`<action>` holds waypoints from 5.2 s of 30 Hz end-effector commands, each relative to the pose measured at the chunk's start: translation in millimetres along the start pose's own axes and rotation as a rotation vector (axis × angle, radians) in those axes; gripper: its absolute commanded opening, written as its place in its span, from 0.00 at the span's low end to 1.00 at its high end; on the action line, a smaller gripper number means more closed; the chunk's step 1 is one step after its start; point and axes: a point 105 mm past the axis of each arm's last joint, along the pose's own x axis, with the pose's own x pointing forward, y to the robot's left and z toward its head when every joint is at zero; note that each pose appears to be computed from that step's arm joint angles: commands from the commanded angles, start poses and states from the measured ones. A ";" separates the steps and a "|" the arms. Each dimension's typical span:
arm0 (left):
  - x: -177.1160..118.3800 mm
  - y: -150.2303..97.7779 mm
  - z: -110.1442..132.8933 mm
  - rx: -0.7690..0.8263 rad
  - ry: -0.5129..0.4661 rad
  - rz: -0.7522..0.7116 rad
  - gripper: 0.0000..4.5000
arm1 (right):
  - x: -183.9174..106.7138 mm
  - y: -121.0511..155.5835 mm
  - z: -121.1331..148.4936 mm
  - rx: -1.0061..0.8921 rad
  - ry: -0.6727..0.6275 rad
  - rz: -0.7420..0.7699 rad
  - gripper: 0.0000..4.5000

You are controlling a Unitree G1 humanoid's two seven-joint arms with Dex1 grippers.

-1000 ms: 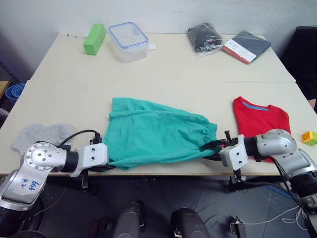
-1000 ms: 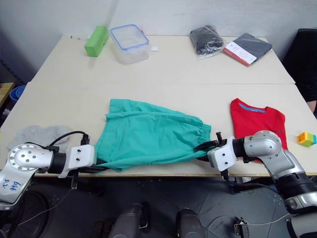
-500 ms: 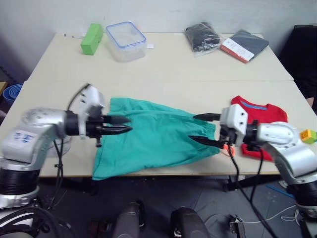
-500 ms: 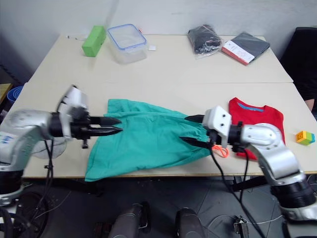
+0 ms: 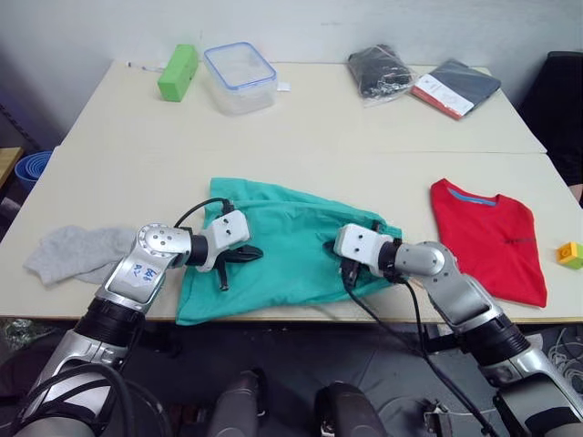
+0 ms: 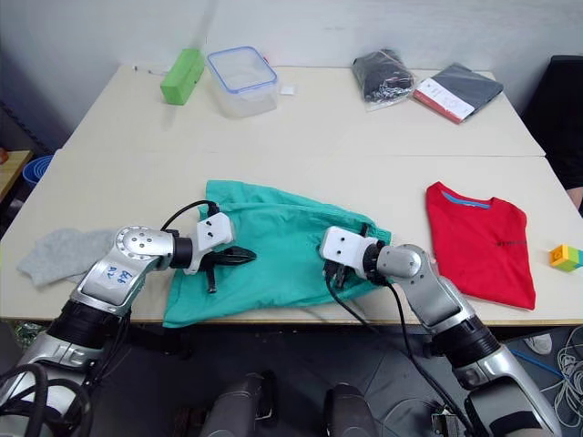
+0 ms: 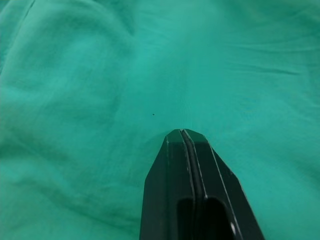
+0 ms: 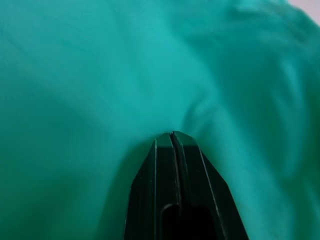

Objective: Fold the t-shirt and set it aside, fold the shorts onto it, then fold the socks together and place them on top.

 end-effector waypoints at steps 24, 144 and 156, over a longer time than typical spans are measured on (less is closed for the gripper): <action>-8.7 72.0 -28.2 -0.037 0.108 0.163 0.00 | -21.2 42.2 19.0 -0.034 -0.047 0.267 0.00; -135.6 33.9 97.9 0.018 -0.278 0.311 0.00 | 71.1 115.3 190.4 0.086 -0.467 0.776 0.76; -108.7 -29.9 66.8 -0.031 -0.146 0.065 0.00 | 10.6 44.5 167.4 0.072 -0.566 0.702 0.68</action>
